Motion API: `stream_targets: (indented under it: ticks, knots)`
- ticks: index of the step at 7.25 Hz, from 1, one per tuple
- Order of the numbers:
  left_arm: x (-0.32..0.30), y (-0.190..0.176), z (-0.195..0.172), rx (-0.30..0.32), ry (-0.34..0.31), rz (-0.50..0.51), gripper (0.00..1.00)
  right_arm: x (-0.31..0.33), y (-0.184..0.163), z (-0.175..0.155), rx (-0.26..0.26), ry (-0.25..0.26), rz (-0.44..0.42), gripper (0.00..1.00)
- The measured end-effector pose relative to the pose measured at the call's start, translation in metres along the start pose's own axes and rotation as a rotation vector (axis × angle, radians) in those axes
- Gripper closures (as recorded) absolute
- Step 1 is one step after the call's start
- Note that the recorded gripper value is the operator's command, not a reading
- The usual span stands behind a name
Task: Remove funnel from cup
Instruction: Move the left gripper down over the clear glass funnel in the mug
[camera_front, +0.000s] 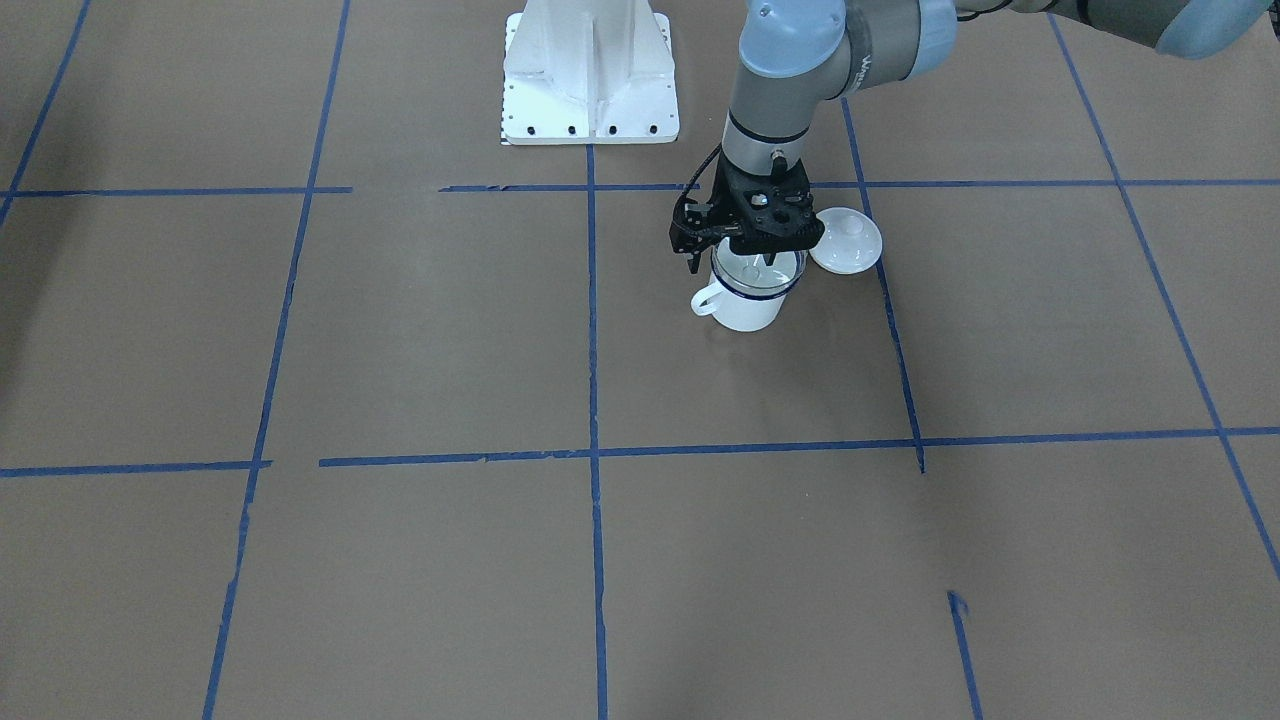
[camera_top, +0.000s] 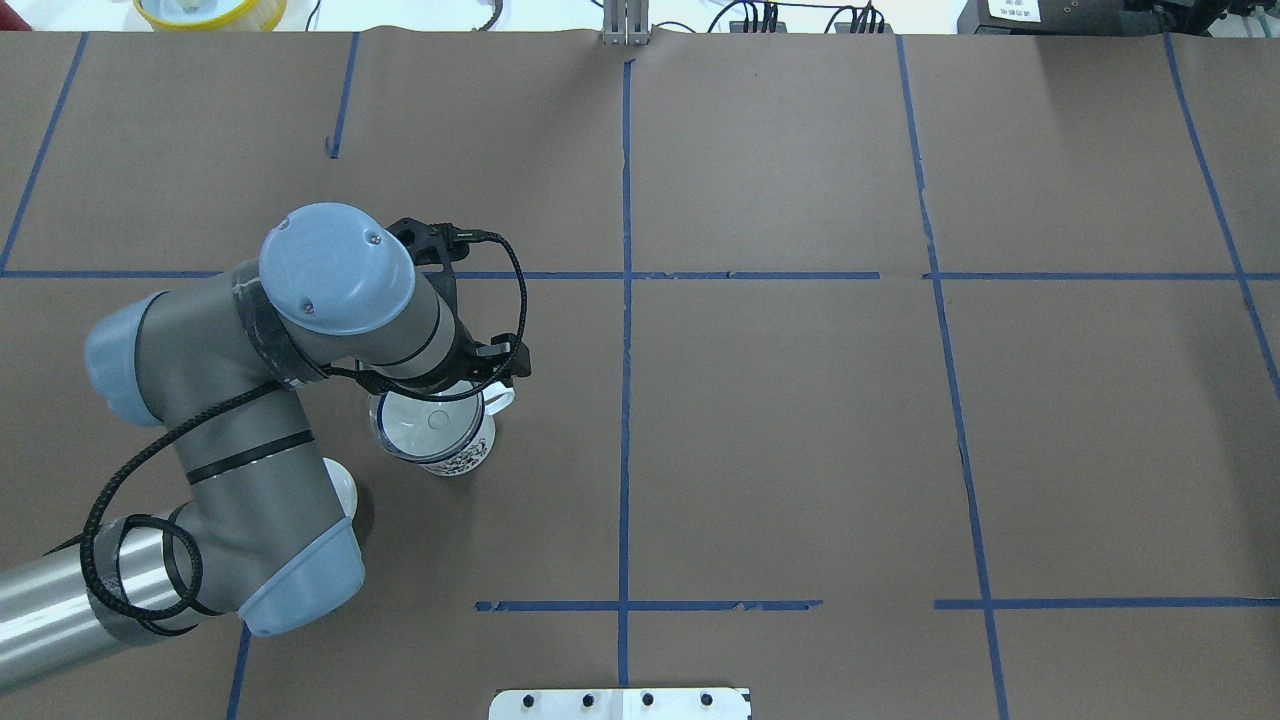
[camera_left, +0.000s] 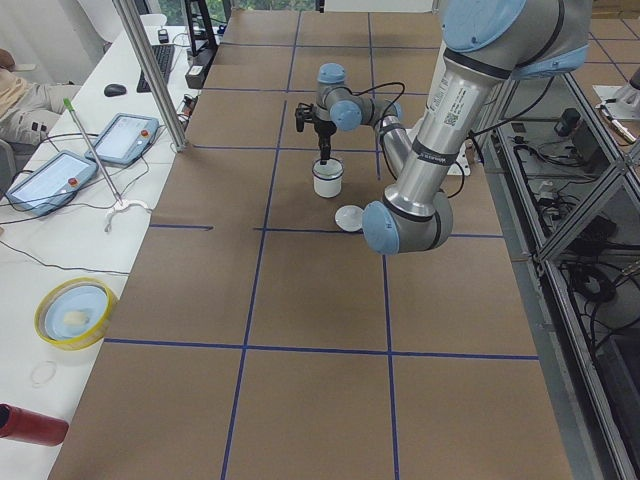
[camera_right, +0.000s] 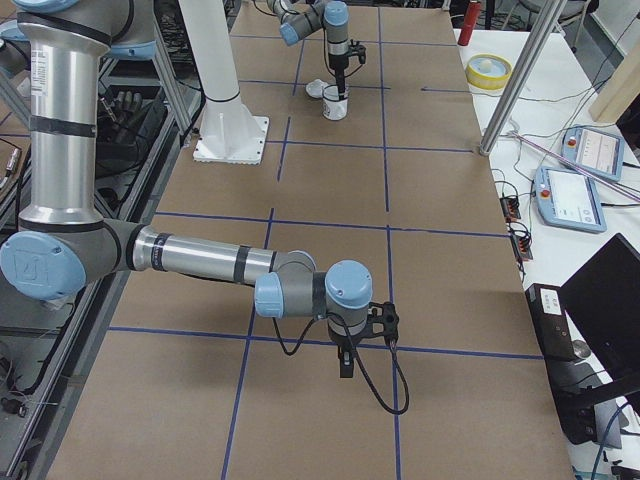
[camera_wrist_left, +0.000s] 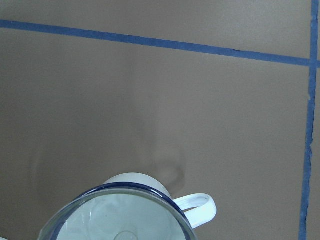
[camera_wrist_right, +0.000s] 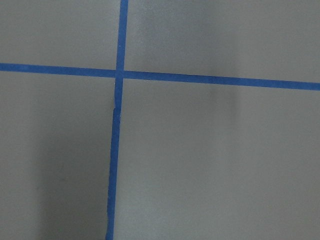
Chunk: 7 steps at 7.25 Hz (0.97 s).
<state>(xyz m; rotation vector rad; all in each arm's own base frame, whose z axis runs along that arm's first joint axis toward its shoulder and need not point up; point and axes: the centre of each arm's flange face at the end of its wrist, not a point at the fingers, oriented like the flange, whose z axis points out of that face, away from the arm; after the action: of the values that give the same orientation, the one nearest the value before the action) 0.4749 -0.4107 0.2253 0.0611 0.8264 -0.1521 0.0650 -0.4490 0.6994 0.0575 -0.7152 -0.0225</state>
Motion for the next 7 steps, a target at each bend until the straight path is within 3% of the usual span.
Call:
stream_targets:
  ticks: [1,2,3,4,7]
  knots:
    - [0.0019,0.0001,0.0019,0.000,-0.003,0.000,0.12,0.0001,0.0001,0.0002,0.000,0.000,0.000,0.00]
    - [0.0033,0.0005,0.0018,0.001,-0.002,0.001,0.33,0.0002,0.0001,0.0002,0.000,0.000,0.000,0.00]
    - [0.0049,0.0028,0.0024,-0.002,-0.001,0.004,0.70,0.0002,0.0001,0.0002,-0.001,0.000,0.000,0.00]
    - [0.0064,0.0061,0.0035,-0.006,-0.001,0.007,1.00,0.0002,0.0001,0.0003,-0.001,0.000,0.000,0.00]
    - [0.0070,0.0101,-0.0022,-0.011,-0.003,0.007,1.00,0.0002,0.0001,0.0003,-0.001,0.000,0.000,0.00]
